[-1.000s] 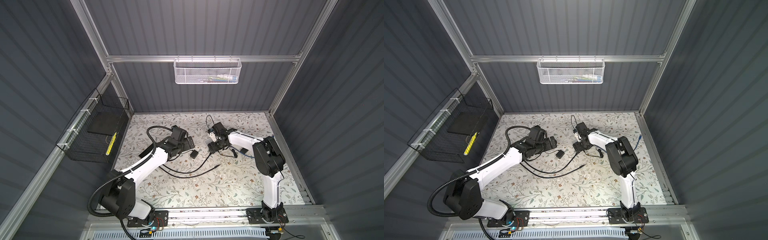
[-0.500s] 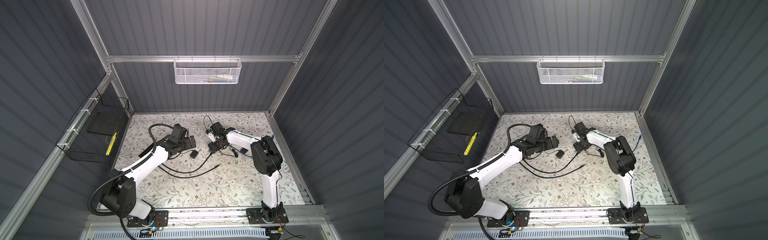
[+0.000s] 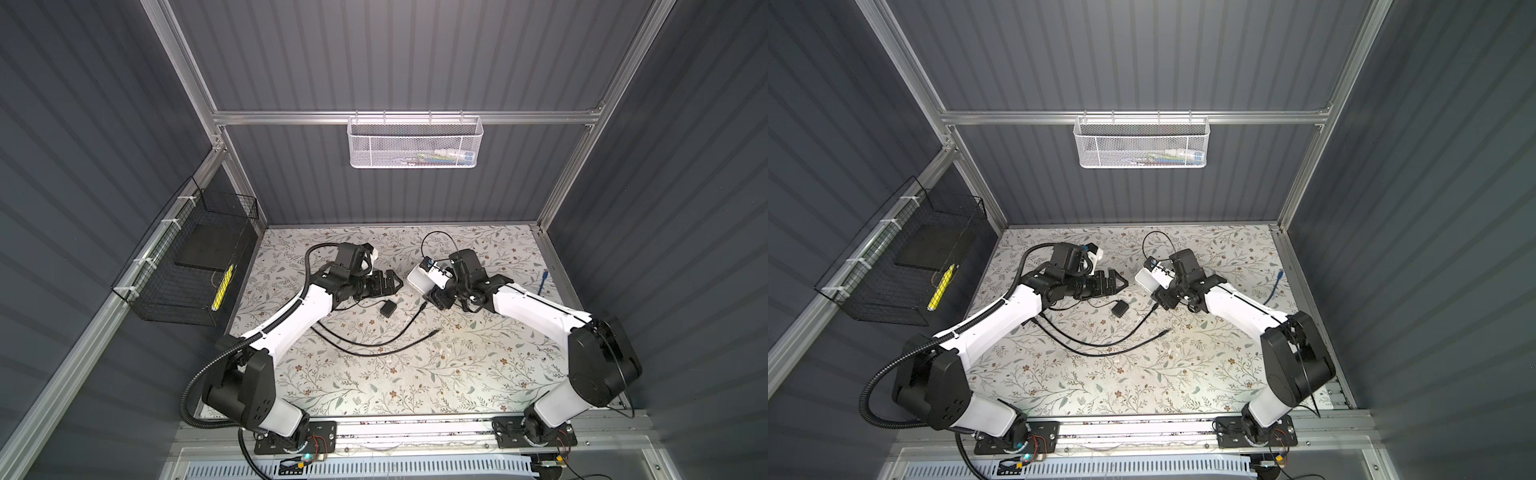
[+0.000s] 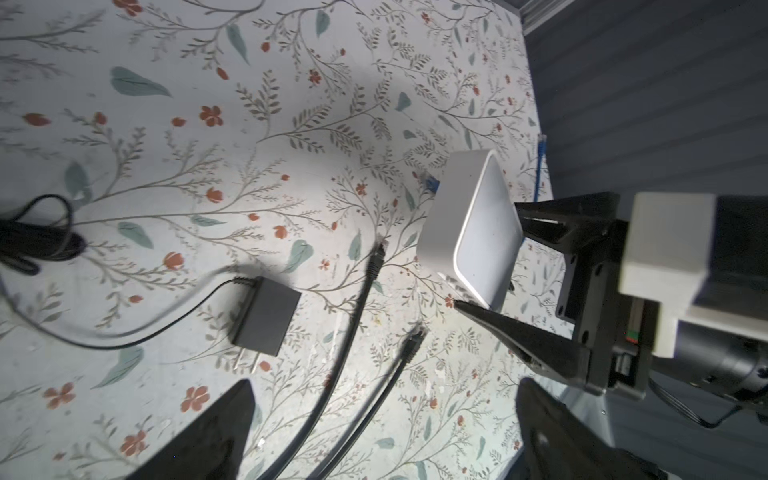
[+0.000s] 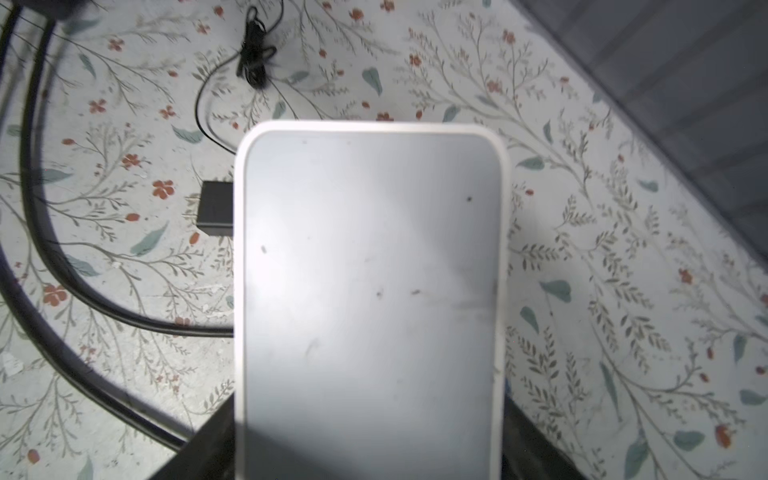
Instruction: Insert the plug into the switch port
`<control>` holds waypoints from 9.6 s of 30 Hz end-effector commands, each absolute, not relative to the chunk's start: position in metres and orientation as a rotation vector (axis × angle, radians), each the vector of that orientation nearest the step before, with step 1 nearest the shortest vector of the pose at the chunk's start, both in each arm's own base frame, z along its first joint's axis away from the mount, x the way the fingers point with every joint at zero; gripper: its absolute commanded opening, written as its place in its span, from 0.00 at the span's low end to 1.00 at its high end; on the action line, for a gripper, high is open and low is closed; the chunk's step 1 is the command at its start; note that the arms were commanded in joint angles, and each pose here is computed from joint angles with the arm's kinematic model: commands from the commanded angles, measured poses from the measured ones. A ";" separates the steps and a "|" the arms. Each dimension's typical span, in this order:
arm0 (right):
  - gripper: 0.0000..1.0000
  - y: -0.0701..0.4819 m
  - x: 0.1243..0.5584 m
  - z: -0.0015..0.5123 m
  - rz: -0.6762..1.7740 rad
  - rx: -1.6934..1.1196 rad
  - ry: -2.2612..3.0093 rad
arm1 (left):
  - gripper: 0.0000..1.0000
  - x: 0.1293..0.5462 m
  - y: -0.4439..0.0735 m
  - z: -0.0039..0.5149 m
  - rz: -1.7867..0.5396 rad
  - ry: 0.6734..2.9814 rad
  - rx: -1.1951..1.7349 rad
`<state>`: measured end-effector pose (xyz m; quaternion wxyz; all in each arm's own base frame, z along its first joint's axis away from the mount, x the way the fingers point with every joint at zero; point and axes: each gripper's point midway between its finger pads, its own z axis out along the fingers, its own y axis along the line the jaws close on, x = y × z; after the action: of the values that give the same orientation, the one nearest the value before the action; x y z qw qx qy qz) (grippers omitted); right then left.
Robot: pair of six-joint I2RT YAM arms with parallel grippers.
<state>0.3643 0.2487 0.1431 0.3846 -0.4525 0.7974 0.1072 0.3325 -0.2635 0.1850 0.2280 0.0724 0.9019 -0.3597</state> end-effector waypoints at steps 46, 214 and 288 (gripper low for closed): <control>0.45 0.320 0.301 0.216 0.252 -1.400 1.499 | 0.63 0.290 -0.299 0.216 -1.377 2.488 0.497; 0.16 0.136 0.420 0.010 0.007 -0.756 2.772 | 0.00 0.460 -0.277 0.212 -1.169 2.241 -0.402; 0.00 0.301 0.296 0.243 0.874 -0.723 2.099 | 0.00 0.374 -0.325 0.279 -1.536 2.045 -0.315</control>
<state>0.2925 0.2954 0.2242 0.3593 -0.2859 0.8297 0.3175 0.3794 -0.3205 0.2585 0.2639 -0.1445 0.7772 -0.5526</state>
